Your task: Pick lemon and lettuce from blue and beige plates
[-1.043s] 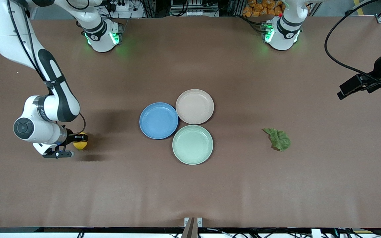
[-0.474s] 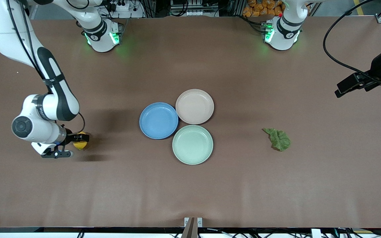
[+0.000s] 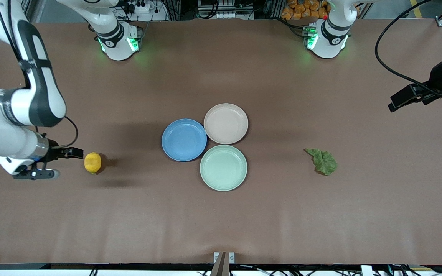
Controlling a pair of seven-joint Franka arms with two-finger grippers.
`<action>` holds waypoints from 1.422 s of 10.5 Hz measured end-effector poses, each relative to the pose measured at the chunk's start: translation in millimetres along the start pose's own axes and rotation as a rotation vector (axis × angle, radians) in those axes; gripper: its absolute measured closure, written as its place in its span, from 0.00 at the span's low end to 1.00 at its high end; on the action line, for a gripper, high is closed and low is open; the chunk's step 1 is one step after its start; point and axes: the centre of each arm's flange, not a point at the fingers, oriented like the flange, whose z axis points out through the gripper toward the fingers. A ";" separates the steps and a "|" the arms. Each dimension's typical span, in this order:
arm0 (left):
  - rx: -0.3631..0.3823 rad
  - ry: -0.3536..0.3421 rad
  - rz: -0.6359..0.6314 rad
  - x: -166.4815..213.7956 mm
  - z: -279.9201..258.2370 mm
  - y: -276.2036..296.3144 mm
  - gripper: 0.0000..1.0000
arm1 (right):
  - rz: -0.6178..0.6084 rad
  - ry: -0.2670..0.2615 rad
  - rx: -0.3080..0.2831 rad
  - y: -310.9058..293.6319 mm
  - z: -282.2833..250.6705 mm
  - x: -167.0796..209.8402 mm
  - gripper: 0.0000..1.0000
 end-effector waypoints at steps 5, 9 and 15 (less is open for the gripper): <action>0.005 -0.010 0.014 11.2 6.5 -22.5 0.00 | -0.008 0.091 -0.011 -7.2 -92.1 -24.6 0.00; 0.007 -0.013 0.008 14.2 8.7 -29.0 0.00 | -0.008 0.088 -0.015 -9.2 -148.2 -45.4 0.00; 0.010 -0.015 0.004 17.9 10.0 -39.2 0.00 | -0.026 0.113 -0.017 -22.3 -211.1 -57.3 0.00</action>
